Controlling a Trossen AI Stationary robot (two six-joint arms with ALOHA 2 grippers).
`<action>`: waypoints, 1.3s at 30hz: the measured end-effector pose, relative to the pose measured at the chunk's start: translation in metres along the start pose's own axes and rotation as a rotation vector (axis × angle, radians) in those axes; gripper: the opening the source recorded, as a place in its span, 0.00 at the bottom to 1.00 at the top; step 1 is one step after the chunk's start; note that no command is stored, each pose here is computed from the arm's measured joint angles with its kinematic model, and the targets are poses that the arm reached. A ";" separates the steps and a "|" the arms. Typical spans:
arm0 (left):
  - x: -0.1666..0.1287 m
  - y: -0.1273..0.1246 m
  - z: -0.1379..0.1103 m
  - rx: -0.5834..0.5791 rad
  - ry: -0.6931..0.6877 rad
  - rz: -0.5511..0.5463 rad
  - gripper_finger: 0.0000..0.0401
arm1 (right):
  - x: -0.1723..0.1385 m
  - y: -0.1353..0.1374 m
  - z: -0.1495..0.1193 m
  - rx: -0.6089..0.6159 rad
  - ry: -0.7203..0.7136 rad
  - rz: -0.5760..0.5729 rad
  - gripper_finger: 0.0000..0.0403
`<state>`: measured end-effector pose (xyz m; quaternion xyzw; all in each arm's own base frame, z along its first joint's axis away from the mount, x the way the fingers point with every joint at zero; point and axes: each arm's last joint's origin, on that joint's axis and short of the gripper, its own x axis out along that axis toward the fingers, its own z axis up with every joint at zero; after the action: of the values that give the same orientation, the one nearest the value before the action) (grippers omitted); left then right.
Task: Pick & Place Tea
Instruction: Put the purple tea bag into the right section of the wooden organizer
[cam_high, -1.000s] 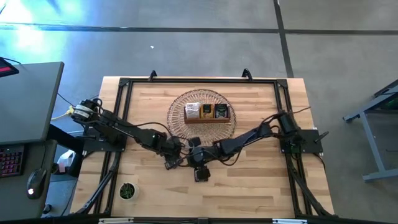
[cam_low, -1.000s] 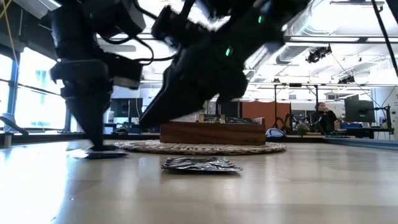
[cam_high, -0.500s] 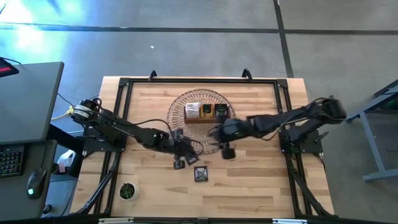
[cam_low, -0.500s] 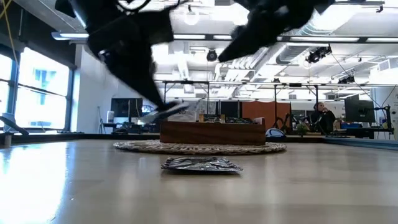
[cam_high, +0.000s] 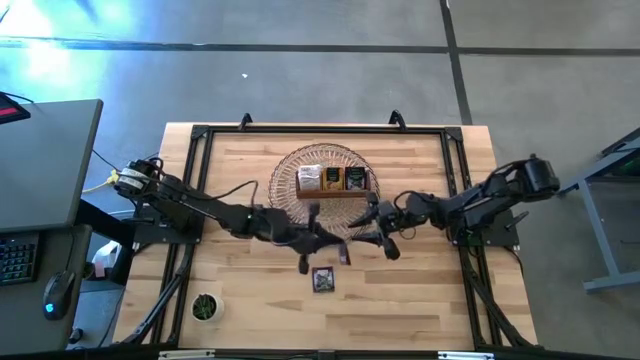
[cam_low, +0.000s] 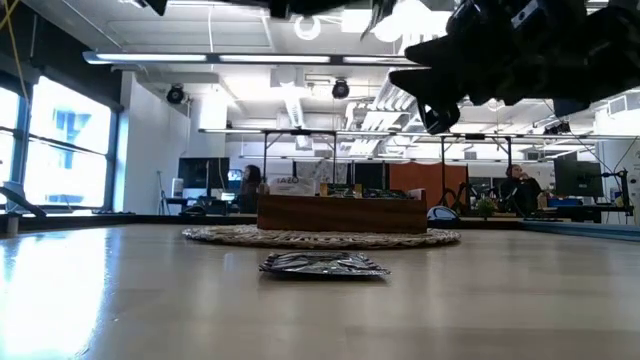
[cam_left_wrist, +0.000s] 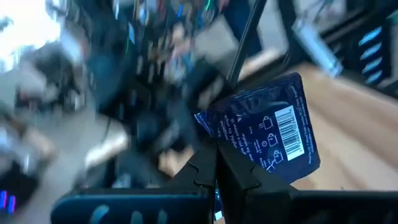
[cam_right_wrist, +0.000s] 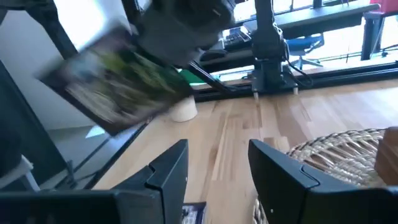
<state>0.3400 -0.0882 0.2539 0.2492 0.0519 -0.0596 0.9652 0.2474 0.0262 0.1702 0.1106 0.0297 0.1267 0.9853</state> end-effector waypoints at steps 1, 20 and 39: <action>0.000 0.001 0.003 0.026 -0.042 -0.010 0.00 | 0.001 0.000 0.001 0.003 -0.003 0.002 0.41; -0.008 0.007 0.034 0.536 -0.506 -0.015 0.00 | 0.033 0.020 0.062 0.103 -0.152 0.341 0.41; -0.002 0.021 0.057 0.815 -0.561 0.028 0.00 | 0.040 0.028 0.078 0.173 -0.155 0.436 0.41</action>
<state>0.3449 -0.0974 0.3142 0.5814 -0.2409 -0.1272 0.7667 0.2860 0.0468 0.2513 0.2077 -0.0598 0.3245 0.9209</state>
